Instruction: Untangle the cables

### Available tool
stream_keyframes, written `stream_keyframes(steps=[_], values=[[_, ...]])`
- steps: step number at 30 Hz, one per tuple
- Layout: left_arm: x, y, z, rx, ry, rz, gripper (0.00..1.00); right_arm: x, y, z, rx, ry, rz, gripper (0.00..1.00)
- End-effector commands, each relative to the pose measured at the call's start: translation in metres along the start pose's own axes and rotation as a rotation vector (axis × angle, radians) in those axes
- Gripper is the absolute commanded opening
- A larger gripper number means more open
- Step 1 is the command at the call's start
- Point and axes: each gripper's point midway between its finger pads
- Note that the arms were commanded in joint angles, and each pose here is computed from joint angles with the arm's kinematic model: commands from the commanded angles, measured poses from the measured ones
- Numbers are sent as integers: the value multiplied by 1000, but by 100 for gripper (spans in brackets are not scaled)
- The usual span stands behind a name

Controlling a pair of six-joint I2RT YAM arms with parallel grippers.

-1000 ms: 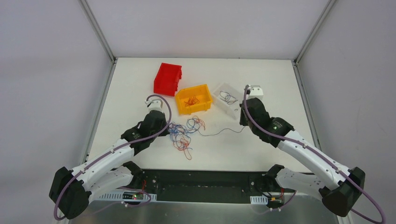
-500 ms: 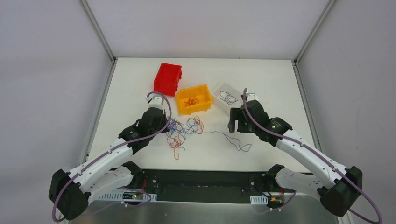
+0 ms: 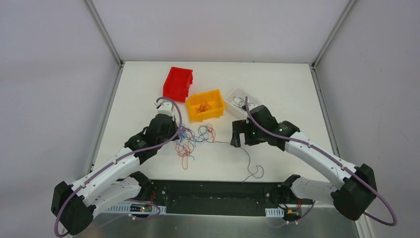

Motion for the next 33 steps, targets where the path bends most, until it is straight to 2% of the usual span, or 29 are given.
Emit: stream_keyframes(steps=[1, 8, 14, 21, 23, 24, 26, 28, 33], values=[[-25, 7, -5, 4, 6, -70, 7, -16, -12, 23, -121, 42, -18, 99], [-28, 8, -6, 1, 6, -78, 7, -19, -51, 30, -102, 114, 39, 95], [-31, 9, -5, -6, 0, -85, 7, -12, -84, 24, 49, 251, 137, 91], [-31, 11, -1, -18, 2, -93, 7, 3, -104, 15, 102, 263, 215, 74], [-31, 11, 0, -22, 2, -96, 7, 8, -105, 10, 120, 264, 228, 66], [-31, 11, 1, -25, 2, -97, 8, 10, -105, 8, 128, 263, 234, 59], [-30, 11, 2, -30, 1, -97, 8, 14, -104, 3, 155, 263, 243, 33], [-30, 10, 3, -37, 1, -97, 8, 10, -99, -6, 207, 244, 217, 1], [-26, 9, 12, -75, 10, -98, 8, -21, -66, -37, 371, 144, 57, 0]])
Point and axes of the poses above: each gripper's point midway between its finger pads, its own y axis back along the fingers, its own z axis along the line the jaws close on, x = y × z, and after that the axes turned 10 degrees about y, right-handed
